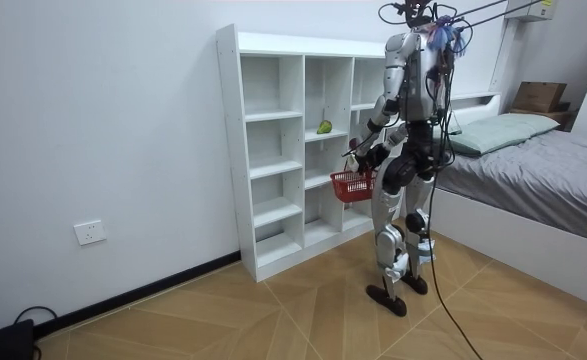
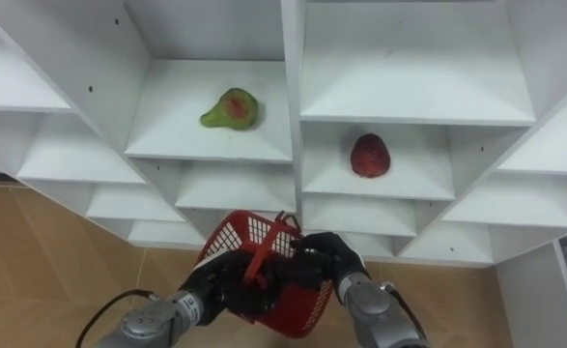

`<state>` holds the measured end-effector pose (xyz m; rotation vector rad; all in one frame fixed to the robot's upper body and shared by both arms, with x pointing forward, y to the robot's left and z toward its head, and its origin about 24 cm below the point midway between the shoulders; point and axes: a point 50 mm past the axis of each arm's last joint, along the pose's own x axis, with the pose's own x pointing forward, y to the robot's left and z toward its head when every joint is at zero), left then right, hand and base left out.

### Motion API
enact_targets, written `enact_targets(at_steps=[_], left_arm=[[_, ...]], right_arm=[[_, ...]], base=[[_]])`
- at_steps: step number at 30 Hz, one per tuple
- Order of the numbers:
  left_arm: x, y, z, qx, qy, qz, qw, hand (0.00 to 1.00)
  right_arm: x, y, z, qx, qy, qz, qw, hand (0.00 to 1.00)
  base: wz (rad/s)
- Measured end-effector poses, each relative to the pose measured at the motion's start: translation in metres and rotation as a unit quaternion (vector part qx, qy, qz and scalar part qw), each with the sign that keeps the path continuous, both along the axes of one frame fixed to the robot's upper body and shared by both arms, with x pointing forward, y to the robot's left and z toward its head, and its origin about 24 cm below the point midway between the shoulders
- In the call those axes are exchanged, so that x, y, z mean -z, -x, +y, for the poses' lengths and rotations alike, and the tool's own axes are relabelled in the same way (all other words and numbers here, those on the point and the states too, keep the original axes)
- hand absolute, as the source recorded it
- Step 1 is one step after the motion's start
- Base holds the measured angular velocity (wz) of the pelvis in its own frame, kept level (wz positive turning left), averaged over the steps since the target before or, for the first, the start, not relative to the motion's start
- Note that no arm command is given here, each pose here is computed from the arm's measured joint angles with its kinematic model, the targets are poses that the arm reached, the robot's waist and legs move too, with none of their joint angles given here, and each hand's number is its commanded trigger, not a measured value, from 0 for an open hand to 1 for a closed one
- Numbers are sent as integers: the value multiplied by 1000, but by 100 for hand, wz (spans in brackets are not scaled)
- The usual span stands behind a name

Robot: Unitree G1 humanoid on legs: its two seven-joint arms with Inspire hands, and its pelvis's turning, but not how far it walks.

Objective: Collect fruits from the closet

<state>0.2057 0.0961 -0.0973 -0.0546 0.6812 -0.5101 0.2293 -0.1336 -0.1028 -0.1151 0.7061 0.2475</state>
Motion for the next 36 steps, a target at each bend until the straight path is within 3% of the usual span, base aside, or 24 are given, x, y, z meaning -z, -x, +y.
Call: enact_targets(at_steps=[36], left_arm=[[3, 2, 2, -12, 6, 14, 1000, 100]], right_arm=[[2, 3, 3, 5, -14, 13, 1000, 0]], base=[[0]])
